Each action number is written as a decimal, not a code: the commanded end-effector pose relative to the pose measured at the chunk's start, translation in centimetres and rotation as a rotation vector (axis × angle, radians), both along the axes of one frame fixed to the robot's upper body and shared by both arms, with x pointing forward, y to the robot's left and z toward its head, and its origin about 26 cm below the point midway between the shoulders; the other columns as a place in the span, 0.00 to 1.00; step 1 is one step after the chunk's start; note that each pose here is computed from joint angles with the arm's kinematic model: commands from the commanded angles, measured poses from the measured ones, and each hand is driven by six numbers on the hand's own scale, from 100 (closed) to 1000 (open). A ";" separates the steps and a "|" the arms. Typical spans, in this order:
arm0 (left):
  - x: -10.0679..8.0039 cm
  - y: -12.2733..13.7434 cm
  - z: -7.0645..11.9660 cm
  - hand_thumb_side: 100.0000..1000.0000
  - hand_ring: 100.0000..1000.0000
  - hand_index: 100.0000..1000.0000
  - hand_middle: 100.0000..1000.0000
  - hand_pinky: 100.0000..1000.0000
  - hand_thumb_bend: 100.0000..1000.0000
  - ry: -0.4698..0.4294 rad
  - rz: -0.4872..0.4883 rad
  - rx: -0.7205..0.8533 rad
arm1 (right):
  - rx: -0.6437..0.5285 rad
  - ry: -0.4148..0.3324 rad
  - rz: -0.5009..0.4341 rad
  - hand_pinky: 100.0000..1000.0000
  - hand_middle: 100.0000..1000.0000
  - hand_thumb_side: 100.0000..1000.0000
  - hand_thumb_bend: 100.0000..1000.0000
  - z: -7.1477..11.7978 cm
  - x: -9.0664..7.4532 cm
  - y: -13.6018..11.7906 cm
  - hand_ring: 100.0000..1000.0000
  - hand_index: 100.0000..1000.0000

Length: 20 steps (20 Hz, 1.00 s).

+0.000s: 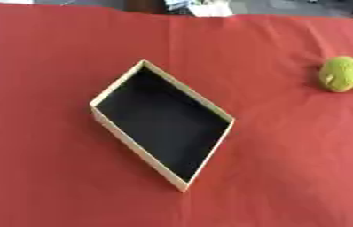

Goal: Pick up objects on the table and place them in the box.

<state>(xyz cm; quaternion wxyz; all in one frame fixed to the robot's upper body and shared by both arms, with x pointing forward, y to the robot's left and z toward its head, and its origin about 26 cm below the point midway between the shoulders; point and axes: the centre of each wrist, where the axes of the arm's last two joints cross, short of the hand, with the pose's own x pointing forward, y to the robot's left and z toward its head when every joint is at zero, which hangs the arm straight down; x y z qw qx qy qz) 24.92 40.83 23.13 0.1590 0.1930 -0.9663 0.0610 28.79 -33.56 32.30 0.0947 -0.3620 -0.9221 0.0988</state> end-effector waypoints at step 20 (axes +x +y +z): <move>-1.1 1.4 4.4 0.66 0.58 0.67 0.63 0.55 0.07 -0.087 0.060 0.021 | -0.034 0.142 -0.213 0.69 0.71 0.58 0.00 2.5 1.0 -2.8 0.80 0.84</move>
